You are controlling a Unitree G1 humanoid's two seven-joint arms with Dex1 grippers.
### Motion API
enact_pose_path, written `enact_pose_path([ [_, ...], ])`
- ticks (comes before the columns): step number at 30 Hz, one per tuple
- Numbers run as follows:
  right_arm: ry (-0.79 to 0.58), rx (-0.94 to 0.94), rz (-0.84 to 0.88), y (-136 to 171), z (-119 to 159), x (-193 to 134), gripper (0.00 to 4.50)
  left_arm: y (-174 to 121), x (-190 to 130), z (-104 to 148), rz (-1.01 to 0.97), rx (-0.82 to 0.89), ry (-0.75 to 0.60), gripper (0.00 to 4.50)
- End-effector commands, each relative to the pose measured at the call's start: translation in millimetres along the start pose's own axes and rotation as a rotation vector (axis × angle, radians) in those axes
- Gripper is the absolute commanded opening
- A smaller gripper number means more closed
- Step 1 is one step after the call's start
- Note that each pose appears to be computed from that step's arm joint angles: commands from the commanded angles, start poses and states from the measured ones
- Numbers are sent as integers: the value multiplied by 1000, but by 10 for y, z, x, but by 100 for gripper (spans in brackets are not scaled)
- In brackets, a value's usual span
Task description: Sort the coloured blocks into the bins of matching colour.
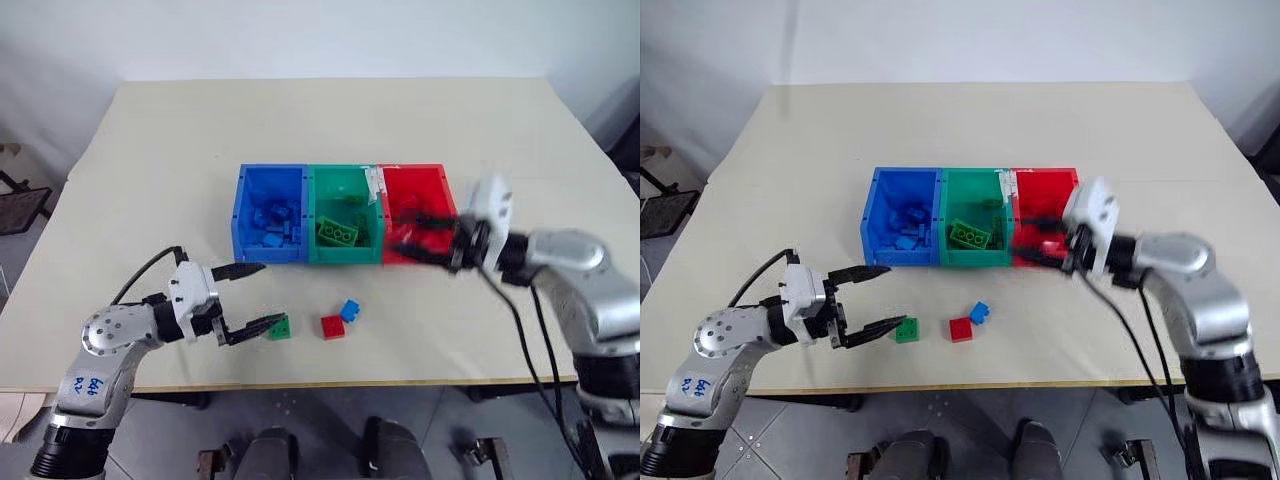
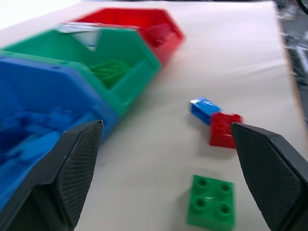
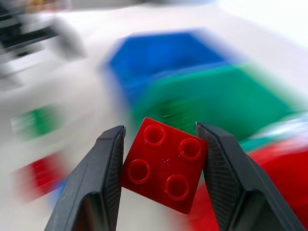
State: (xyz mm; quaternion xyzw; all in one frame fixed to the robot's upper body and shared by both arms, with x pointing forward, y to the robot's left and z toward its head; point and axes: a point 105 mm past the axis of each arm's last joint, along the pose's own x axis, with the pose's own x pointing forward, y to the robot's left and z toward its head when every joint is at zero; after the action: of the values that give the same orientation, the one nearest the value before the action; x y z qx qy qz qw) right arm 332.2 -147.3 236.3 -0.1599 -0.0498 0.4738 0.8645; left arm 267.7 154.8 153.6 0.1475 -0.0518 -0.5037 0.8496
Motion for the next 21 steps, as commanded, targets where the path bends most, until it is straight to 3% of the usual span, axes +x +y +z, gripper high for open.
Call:
enact_pose_path([
  [1,35,6,-102,-311,-103,113,229,34,-9,99,27,26,-31,450],
  [7,49,6,-139,-533,-228,282,440,51,-27,129,63,38,-39,450],
  [14,-63,-58,8,-266,-116,57,446,43,-57,159,67,45,-33,450],
  [21,-37,-8,78,206,-269,-573,446,56,-188,73,-36,52,51,450],
])
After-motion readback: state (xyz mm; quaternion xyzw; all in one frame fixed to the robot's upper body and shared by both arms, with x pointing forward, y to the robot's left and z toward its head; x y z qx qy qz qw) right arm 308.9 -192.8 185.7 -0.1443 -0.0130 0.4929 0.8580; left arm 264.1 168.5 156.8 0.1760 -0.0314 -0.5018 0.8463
